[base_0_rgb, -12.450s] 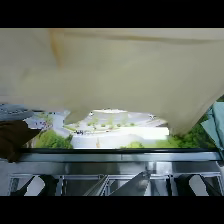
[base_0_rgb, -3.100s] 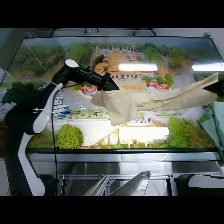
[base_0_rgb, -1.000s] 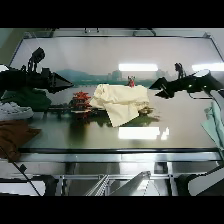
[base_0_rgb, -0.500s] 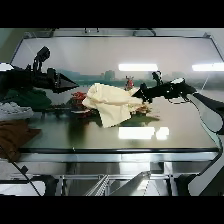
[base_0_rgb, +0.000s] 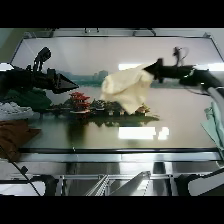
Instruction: Fold the shirts.
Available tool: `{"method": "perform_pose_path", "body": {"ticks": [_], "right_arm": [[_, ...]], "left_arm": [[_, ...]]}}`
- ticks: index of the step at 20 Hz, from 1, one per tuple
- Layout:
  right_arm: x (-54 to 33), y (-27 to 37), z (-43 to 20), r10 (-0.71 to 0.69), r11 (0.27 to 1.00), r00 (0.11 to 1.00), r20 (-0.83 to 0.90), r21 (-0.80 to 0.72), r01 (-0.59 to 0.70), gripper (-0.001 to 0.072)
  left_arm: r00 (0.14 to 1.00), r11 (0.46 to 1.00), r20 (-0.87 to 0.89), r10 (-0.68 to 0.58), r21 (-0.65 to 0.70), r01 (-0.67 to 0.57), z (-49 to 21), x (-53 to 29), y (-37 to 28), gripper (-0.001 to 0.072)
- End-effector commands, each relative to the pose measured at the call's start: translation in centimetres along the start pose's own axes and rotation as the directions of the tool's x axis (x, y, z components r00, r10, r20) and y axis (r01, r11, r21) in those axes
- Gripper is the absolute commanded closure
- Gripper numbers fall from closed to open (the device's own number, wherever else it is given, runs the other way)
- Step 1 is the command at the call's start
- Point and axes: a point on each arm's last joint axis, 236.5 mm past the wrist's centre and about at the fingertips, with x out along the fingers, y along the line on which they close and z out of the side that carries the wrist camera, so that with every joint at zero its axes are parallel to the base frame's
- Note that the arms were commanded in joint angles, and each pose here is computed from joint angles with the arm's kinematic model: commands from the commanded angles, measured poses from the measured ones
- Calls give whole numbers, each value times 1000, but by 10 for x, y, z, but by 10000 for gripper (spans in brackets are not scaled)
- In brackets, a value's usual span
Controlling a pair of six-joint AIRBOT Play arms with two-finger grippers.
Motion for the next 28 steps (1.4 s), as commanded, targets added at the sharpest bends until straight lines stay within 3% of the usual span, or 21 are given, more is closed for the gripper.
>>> {"method": "perform_pose_path", "body": {"ticks": [1, 3, 4, 5, 7, 9, 10, 12, 16, 22, 23, 24, 28], "right_arm": [[-129, 30, 108, -97, 995, 909, 405, 26, 95, 687], [-217, 8, 117, -313, 949, 818, 482, 127, 288, 687], [-271, -17, 109, -481, 875, 727, 490, 225, 428, 687], [-325, -43, 92, -644, 763, 606, 467, 336, 552, 687], [-431, -87, 37, -887, 455, 315, 337, 522, 722, 687], [-506, -125, -32, -984, 174, 110, 140, 641, 747, 686], [-525, -146, -68, -997, 80, 73, 39, 677, 732, 686], [-540, -187, -128, -991, -34, 68, -111, 725, 688, 687], [-534, -240, -201, -966, -112, 103, -239, 740, 663, 686], [-533, -241, -205, -968, -104, 100, -230, 730, 676, 664], [-536, -237, -202, -970, -104, 95, -225, 732, 674, 408], [-537, -230, -197, -970, -91, 102, -222, 715, 693, 2], [-541, -186, -162, -979, -17, 129, -158, 693, 721, 17]], "left_arm": [[1000, 1000, -15, -7, 27, 8, -4, 0, -2, 691], [1000, 1000, -20, -10, 28, 10, -5, 0, -2, 691], [1000, 1000, -20, -9, 28, 10, -5, 0, -2, 691], [1000, 1000, -21, -9, 29, 9, -5, 0, -2, 691], [999, 999, -32, -7, 45, 8, -8, 0, -2, 691], [999, 999, -36, -9, 47, 10, -8, 0, -2, 691], [999, 999, -36, -9, 50, 11, -8, 0, -2, 691], [999, 999, -38, -10, 50, 12, -9, 0, -2, 691], [998, 998, -60, -23, 49, 26, -14, 0, -6, 691], [998, 999, -52, -18, 49, 21, -12, 1, -4, 691], [999, 999, -52, -18, 49, 20, -12, 1, -4, 691], [998, 999, -52, -18, 49, 21, -12, 1, -5, 691], [999, 999, -51, -18, 50, 21, -12, 1, -5, 692]]}}
